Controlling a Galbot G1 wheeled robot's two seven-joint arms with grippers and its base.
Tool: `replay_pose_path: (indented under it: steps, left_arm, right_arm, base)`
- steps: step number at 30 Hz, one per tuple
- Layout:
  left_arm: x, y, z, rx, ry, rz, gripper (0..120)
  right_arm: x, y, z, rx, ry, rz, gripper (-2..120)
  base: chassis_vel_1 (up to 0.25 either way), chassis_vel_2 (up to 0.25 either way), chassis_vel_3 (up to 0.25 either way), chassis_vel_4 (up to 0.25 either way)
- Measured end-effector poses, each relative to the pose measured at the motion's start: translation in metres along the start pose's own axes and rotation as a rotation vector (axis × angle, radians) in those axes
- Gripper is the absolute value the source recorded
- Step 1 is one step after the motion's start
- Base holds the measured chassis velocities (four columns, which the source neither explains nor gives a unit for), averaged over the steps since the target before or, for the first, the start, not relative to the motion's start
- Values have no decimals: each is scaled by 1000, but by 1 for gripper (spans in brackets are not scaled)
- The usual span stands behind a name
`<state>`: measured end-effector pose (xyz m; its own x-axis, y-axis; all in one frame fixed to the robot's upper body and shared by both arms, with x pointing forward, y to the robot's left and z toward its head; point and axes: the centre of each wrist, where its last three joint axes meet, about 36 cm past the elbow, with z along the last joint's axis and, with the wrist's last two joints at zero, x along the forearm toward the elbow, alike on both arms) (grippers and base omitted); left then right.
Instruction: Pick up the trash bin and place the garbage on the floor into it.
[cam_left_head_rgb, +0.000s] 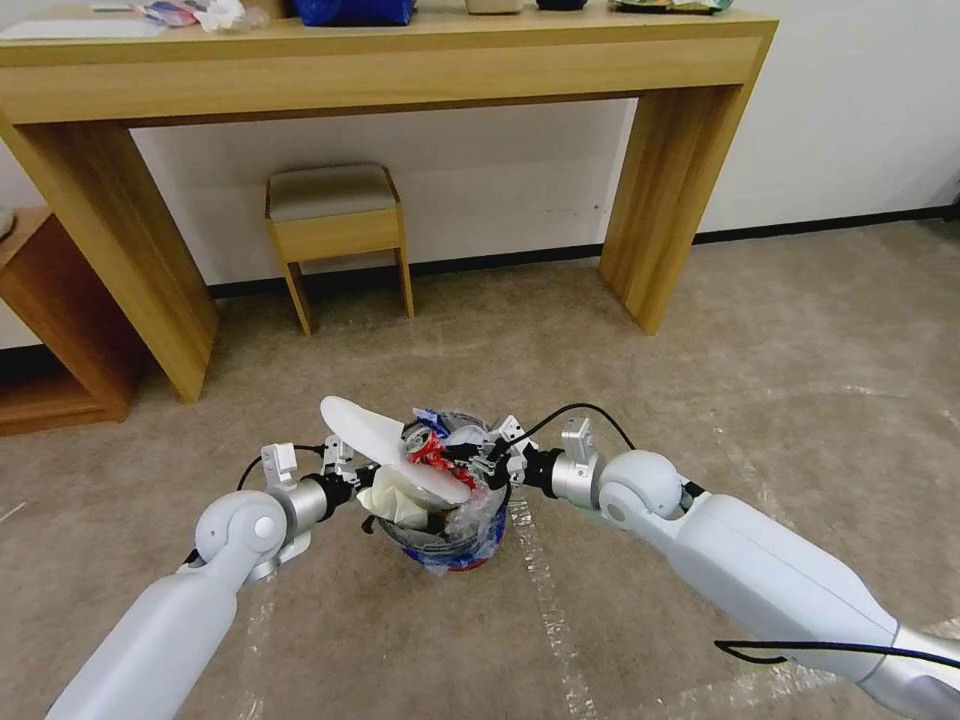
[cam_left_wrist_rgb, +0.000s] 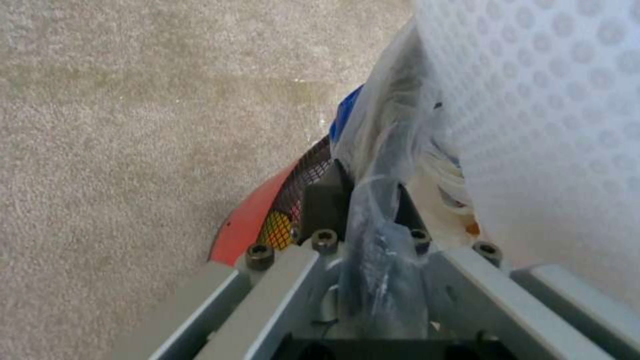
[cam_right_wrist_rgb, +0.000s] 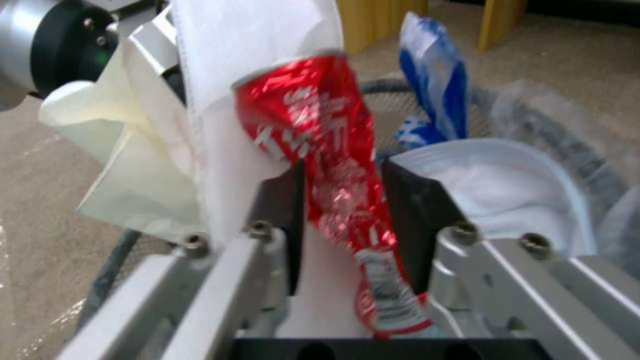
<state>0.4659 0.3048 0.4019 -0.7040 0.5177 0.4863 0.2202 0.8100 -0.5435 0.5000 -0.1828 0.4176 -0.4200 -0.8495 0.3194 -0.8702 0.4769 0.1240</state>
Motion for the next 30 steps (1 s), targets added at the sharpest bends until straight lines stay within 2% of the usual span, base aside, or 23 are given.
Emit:
replay_pose_path:
  steps: [2, 3, 5, 7, 9, 10, 13, 14, 16, 30]
  left_arm:
    - [0, 0, 0, 1, 0, -1, 1]
    - [0, 0, 0, 1, 0, -1, 1]
    - [1, 0, 0, 0, -2, -3, 1]
    - [1, 0, -1, -1, -2, -3, 1]
    - [1, 1, -1, -3, -3, -4, 1]
    - [1, 1, -1, -3, -3, -4, 1]
    - [1, 0, -2, -3, -4, -3, 1]
    - [1, 0, -2, -3, -4, -3, 1]
    - [0, -1, -2, -3, -5, 0, 1]
    - [-1, 3, 0, -2, 2, -11, 1]
  right_arm:
    - [-1, 2, 1, -1, 0, -5, 47]
    - [-1, 2, 1, -1, 0, -5, 47]
    - [-1, 2, 2, 0, 2, -9, 58]
    - [-1, 3, 2, 0, 3, -10, 61]
    - [-1, 3, 1, 3, 2, -13, 73]
    - [-1, 3, 1, 3, 2, -13, 73]
    - [0, 3, 0, 5, 2, -17, 88]
    - [0, 3, 0, 5, 2, -17, 88]
    - [0, 3, 0, 6, 2, -17, 97]
    - [9, 8, -11, 12, -60, -61, 100]
  base:
    - [0, 0, 0, 0]
    - [0, 0, 0, 0]
    - [0, 0, 0, 0]
    - [0, 0, 0, 0]
    - [0, 0, 0, 0]
    - [0, 0, 0, 0]
    - [0, 0, 0, 0]
    - [0, 0, 0, 0]
    - [0, 0, 0, 0]
    - [0, 0, 0, 0]
